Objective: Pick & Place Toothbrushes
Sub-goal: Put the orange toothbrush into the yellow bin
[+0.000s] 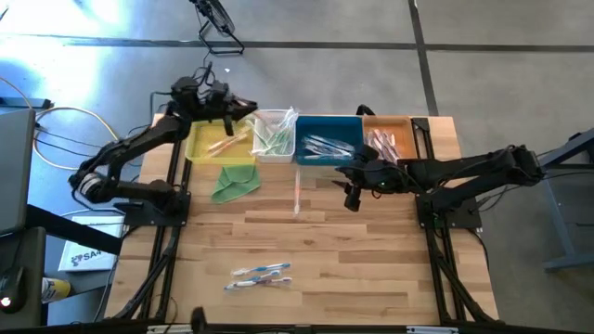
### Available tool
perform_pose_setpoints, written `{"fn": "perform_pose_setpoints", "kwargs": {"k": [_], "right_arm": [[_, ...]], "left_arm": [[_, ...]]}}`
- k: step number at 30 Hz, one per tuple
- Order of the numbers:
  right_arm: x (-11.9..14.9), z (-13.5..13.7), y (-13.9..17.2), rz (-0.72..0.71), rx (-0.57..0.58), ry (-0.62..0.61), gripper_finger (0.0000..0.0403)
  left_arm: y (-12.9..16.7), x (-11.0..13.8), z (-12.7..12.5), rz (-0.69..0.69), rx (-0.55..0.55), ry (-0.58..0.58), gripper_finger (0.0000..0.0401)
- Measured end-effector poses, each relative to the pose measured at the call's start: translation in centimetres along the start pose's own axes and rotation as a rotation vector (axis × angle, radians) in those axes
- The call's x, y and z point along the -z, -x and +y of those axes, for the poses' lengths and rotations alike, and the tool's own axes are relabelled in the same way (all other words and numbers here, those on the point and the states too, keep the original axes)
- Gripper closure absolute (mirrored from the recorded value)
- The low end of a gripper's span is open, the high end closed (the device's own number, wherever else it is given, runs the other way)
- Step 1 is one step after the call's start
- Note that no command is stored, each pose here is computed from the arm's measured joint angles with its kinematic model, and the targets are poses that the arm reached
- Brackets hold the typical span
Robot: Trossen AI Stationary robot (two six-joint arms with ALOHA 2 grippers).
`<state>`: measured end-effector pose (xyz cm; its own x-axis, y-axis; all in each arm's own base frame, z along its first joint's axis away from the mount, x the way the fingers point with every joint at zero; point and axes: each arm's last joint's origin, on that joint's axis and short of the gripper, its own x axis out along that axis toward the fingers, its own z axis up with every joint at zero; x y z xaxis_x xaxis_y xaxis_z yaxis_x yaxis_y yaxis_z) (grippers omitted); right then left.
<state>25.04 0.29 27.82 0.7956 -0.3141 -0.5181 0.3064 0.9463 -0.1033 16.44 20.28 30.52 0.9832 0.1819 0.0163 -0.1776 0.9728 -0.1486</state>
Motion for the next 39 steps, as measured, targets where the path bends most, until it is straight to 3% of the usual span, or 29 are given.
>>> {"fn": "perform_pose_setpoints", "kwargs": {"k": [7, 13, 16, 25, 30, 36, 39], "right_arm": [[0.0, 0.0, -0.1, 0.002, 0.0, 0.003, 0.0274], [0.0, 0.0, -0.1, 0.003, 0.0, 0.003, 0.0303], [0.0, 0.0, -0.1, 0.003, -0.003, 0.003, 0.0316], [0.0, 0.0, -0.1, 0.004, -0.004, 0.026, 0.0337], [0.0, 0.1, -0.1, 0.006, -0.029, 0.033, 0.0338], [0.1, 0.4, -0.1, 0.015, -0.115, 0.033, 0.0338], [0.1, 0.4, -0.1, 0.016, -0.119, 0.036, 0.0338]], "left_arm": [[3.9, -0.1, -1.0, 0.153, -0.189, -0.01, 0.0357], [7.3, -2.2, -2.5, 0.076, -0.29, -0.085, 0.0357], [9.0, -2.3, -3.0, 0.094, -0.354, -0.064, 0.0357], [11.3, 1.0, -2.7, 0.349, -0.574, 0.082, 0.0357], [11.1, 2.3, -2.1, 0.304, -0.597, 0.141, 0.0357], [10.9, 5.8, -1.2, 0.366, -0.628, 0.27, 0.0357], [10.1, 7.4, -0.9, 0.318, -0.609, 0.292, 0.0357]]}}
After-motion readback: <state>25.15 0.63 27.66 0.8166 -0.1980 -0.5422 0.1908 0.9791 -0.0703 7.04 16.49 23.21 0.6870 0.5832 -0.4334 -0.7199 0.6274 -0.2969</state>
